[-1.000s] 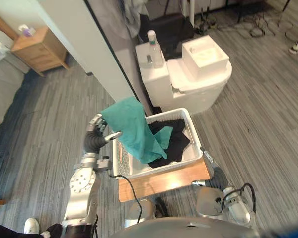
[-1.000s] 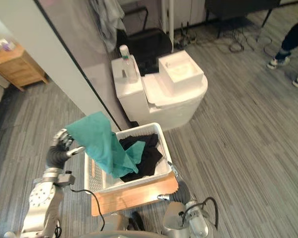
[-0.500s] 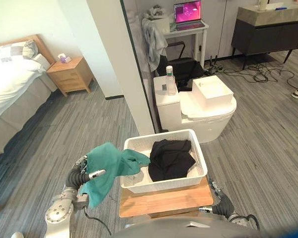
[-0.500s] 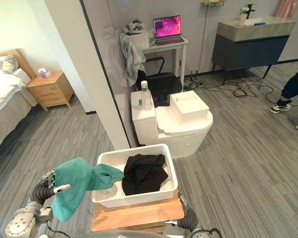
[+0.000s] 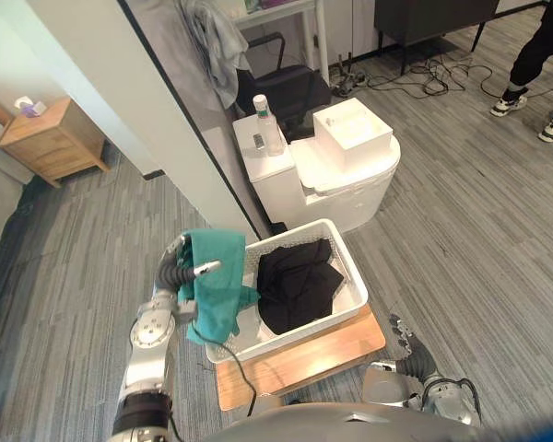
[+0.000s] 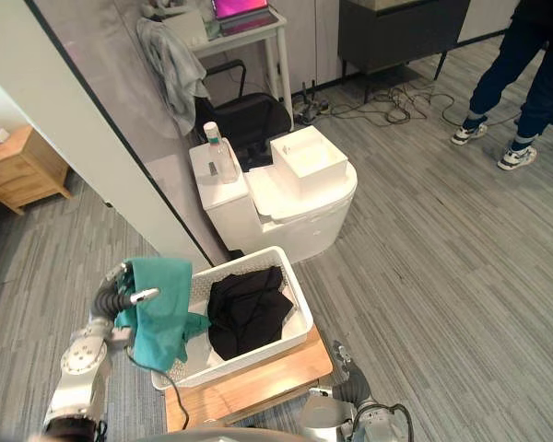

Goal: Tidy the bed and pick cloth on bed and put in laundry

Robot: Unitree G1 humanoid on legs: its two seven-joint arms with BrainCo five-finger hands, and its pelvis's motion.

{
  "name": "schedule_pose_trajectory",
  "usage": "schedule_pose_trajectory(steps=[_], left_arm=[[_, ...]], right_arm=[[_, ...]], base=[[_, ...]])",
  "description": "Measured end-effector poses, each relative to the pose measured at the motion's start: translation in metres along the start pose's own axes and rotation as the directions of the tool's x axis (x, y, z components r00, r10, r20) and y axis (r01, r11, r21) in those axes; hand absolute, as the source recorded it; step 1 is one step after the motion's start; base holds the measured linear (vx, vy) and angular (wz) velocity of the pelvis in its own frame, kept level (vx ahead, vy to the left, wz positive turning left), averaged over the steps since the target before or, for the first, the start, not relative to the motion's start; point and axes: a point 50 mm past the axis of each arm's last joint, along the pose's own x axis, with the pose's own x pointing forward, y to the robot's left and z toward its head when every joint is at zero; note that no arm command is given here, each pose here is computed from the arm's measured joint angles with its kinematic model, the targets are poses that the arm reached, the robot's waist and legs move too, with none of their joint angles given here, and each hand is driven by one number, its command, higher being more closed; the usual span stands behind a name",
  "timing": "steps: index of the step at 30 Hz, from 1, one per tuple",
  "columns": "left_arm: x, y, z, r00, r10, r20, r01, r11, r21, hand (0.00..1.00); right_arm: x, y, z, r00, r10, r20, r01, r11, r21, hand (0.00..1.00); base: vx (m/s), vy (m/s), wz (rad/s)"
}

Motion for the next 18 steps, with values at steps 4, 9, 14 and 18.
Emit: schedule_pose_trajectory(steps=[4,9,14,18], left_arm=[[0.006,-0.005,0.007,0.999,-0.023,0.028,0.024,0.999,-0.021,0.0],[0.006,-0.019,0.007,0.992,-0.124,0.026,0.125,0.992,-0.014,0.0],[0.0,-0.04,0.004,0.967,-0.255,0.031,0.254,0.967,0.014,0.0],[-0.007,-0.062,0.003,0.919,-0.392,0.045,0.39,0.92,0.037,0.0]], right_arm=[[0.002,-0.003,0.009,0.999,-0.02,0.039,0.021,1.0,-0.003,0.0],[0.002,-0.005,0.008,0.998,-0.041,0.037,0.041,0.999,0.011,0.0],[0.001,-0.008,0.008,0.998,-0.06,0.036,0.059,0.998,0.009,0.0],[0.001,-0.013,0.008,0.997,-0.073,0.041,0.073,0.997,-0.006,0.0]], base=[[0.02,0.017,-0.11],[-0.09,-0.014,-0.18],[-0.03,0.01,-0.11],[0.02,0.034,-0.12]])
